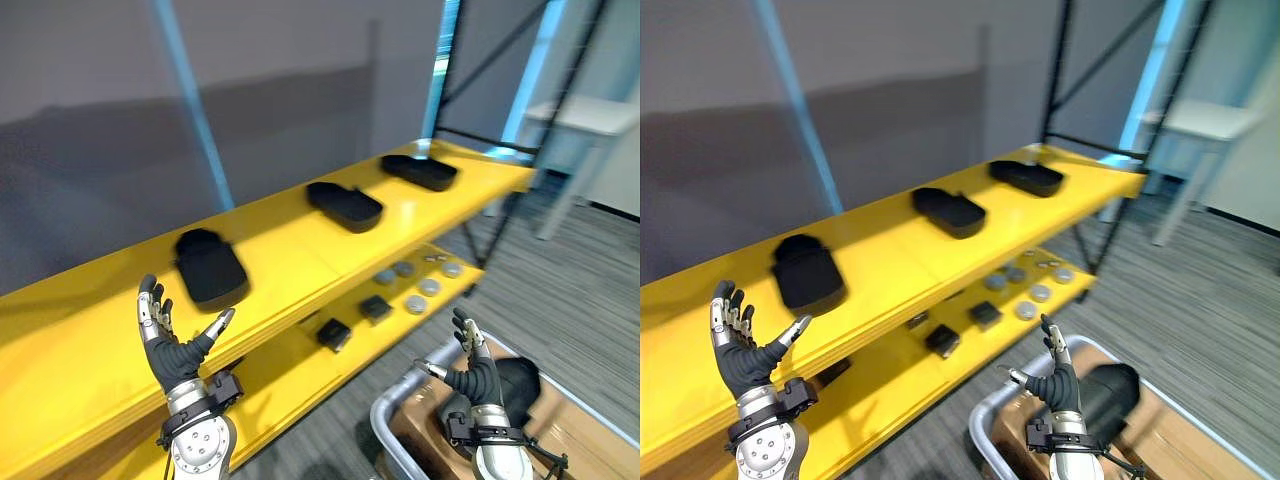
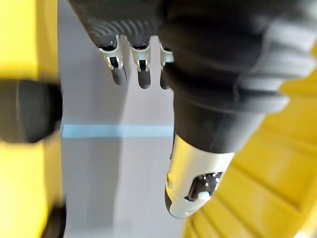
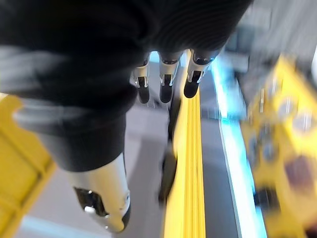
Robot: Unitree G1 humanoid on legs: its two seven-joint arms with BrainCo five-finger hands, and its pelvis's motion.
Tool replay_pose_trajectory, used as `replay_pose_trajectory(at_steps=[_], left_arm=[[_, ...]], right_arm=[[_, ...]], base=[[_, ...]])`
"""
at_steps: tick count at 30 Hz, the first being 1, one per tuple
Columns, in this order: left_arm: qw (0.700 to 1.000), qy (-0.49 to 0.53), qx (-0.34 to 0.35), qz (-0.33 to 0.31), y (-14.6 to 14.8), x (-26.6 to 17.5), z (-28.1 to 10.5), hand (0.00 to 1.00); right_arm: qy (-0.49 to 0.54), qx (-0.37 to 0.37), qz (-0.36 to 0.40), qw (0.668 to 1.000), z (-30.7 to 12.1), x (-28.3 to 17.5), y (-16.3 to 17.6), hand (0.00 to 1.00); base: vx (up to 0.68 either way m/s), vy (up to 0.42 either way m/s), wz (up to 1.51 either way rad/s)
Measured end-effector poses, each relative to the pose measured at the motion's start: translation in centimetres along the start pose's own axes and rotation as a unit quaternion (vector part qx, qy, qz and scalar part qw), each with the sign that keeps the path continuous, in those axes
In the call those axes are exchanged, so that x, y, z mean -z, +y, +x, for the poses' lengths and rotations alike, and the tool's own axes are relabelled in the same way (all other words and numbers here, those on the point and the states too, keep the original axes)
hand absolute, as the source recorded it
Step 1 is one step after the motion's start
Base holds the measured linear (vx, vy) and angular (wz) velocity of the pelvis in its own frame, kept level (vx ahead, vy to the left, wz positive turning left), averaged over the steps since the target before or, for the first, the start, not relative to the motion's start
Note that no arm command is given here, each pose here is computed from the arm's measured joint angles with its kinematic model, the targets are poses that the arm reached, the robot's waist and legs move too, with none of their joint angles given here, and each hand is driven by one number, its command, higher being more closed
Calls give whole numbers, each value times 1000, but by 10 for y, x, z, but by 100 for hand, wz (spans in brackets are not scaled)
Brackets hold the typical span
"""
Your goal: Walk over and take plastic housings, then place them on the shelf
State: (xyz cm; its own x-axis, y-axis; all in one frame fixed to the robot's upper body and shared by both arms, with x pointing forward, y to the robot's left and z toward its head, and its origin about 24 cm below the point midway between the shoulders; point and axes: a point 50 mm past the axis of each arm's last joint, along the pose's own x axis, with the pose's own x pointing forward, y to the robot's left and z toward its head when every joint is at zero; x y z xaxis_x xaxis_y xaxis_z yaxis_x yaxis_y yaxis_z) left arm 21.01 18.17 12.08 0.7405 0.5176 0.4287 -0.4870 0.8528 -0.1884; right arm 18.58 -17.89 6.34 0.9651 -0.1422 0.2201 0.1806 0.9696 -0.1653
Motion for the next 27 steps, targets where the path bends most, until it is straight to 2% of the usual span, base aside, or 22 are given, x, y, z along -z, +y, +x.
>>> replay_pose_trajectory(at_steps=[4, 8, 11, 14, 16, 20, 24, 27], left_arm=[[1000, -7, 6, -17, -7, -2, 6, 0], [1000, 3, 0, -10, 0, 5, 9, 0], [1000, 23, 7, -13, 0, 13, 9, 0], [1000, 20, 2, -5, 7, 14, 14, 0], [999, 28, -2, -19, 3, 15, 11, 0], [998, 56, 9, -28, -10, 26, 5, 0], [990, 139, 24, 12, -6, 62, -10, 0], [978, 199, 25, 48, 7, 83, -29, 0]], right_arm=[[13, 10, 15, 1000, -8, 1, 2, 0], [61, 23, 18, 998, -8, 25, 2, 0], [104, 32, 12, 994, -9, 46, -1, 0], [111, 9, 24, 993, 5, 53, 13, 0], [121, 3, 23, 992, 10, 58, 17, 0], [153, 3, 7, 988, -5, 68, 9, 0], [173, 3, 4, 985, -10, 76, 9, 0], [174, -3, -8, 985, 11, 79, 15, 0]], base=[[-333, 277, -179], [-225, 181, -181], [-110, -71, -82], [-92, -220, -97], [-31, -214, -46], [51, -134, 14], [28, -62, 40], [65, 40, -10]])
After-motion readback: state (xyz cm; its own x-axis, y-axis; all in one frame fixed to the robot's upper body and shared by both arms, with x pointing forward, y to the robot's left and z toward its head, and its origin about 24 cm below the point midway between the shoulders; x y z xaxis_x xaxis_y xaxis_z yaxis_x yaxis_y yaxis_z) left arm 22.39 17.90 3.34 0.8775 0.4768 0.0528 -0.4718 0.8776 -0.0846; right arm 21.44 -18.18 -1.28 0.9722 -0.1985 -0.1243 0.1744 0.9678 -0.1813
